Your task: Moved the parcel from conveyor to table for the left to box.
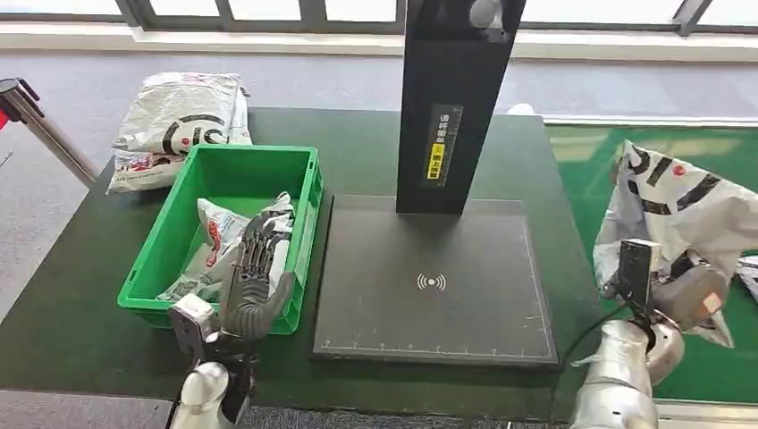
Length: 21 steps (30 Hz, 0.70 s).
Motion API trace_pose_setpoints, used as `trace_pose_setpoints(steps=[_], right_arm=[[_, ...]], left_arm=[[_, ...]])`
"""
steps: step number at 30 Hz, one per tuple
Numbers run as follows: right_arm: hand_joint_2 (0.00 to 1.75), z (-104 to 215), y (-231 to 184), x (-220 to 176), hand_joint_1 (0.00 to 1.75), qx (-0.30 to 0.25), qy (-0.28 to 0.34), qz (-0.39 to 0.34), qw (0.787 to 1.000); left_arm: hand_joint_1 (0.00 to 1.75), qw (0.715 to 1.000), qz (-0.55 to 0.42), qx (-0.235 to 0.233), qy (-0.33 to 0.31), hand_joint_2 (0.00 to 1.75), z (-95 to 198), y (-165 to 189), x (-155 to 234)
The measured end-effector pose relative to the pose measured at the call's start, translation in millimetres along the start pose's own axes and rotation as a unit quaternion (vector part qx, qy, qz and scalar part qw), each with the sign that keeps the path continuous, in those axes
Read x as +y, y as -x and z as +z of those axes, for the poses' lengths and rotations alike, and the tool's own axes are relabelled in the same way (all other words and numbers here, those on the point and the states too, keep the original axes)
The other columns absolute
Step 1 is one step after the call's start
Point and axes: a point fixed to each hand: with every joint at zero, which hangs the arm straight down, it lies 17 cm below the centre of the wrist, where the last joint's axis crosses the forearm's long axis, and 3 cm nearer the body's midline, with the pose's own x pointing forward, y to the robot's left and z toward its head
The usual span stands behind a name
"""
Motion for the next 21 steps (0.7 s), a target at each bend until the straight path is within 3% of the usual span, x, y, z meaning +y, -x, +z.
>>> trace_pose_setpoints(steps=[4, 6, 11, 21], right_arm=[[1.75, 22, -19, 43, 1.75, -0.015, -0.085, -0.050, 0.995], [1.75, 46, -41, 77, 1.75, -0.035, -0.160, -0.082, 0.983], [1.75, 107, -93, 132, 1.75, -0.079, -0.283, -0.124, 0.948], [1.75, 179, -149, 165, 1.75, -0.134, -0.415, -0.200, 0.877]], left_arm=[[0.00, 1.000, 0.001, 0.001, -0.001, 1.75, 0, 1, 0], [0.00, 1.000, 0.002, 0.001, -0.001, 1.75, 0, 1, 1], [0.00, 1.000, 0.001, -0.002, -0.004, 1.75, -2, 0, 2], [0.00, 1.000, 0.001, -0.003, 0.000, 1.75, -8, 1, 1]])
